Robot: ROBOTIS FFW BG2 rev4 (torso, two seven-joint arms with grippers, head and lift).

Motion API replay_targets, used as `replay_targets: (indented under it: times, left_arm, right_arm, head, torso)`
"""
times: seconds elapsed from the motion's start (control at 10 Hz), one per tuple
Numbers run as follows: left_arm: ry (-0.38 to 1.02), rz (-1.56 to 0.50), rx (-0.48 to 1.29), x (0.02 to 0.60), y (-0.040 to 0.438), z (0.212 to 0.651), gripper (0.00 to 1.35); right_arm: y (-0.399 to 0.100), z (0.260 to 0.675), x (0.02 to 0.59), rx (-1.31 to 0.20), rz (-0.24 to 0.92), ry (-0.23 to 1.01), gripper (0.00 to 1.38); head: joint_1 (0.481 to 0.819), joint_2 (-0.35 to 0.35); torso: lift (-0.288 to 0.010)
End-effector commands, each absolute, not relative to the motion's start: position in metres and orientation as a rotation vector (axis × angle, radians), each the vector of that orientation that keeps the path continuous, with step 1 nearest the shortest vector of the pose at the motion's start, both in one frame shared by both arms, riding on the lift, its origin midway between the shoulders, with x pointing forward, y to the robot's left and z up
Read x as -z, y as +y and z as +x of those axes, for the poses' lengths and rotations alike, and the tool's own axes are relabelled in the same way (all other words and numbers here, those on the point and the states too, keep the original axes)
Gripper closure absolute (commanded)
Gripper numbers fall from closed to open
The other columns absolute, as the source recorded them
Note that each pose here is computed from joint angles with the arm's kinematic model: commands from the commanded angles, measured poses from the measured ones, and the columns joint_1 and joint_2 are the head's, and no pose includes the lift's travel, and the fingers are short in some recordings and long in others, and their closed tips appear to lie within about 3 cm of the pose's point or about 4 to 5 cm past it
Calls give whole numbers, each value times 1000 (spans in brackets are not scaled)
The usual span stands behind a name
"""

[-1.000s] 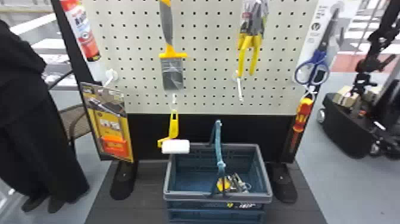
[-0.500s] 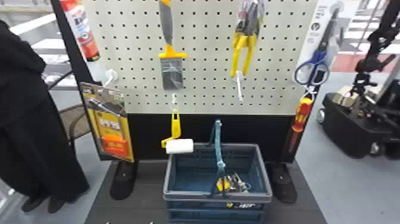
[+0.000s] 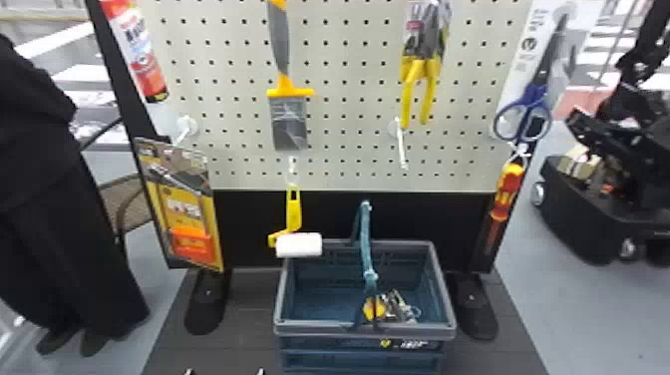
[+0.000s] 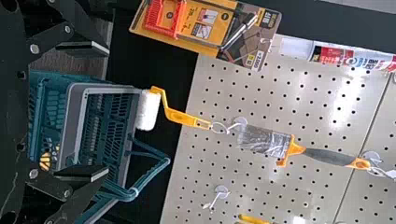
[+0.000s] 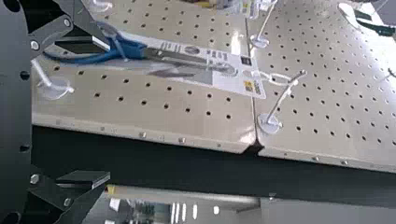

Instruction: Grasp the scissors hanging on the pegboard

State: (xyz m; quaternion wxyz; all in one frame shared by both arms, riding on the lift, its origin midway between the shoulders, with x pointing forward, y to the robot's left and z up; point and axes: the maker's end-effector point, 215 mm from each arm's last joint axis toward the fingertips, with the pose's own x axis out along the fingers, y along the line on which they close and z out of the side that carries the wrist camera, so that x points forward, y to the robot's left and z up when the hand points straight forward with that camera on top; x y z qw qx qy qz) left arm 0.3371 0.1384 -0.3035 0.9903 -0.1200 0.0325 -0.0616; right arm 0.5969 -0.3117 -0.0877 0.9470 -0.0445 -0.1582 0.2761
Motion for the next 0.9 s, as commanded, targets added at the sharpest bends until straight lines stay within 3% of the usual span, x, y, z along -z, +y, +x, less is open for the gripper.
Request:
replay_targets:
  times: [0.0, 0.2, 0.4, 0.7, 0.8]
  left_arm:
    - [67, -242, 126, 304, 138, 336, 387]
    - [68, -242, 123, 304, 139, 336, 387]
    - [72, -245, 123, 305, 138, 335, 389]
    - [74, -250, 123, 305, 138, 334, 391]
    - [72, -248, 124, 304, 138, 334, 391]
  right_arm:
    - [-279, 593, 77, -630, -84, -324, 317]
    - [-239, 586, 62, -717, -38, -342, 315]
    - [-211, 576, 34, -769, -86, -369, 320]
    - [-213, 588, 13, -787, -117, -355, 340]
    - [-218, 594, 16, -784, -108, -340, 575]
  head:
    - [549, 0]
    - [549, 0]
    - [549, 0]
    - [549, 0]
    - [549, 0]
  torso:
    - [-100]
    - [-100]
    - [-100]
    - [-100]
    - [-100]
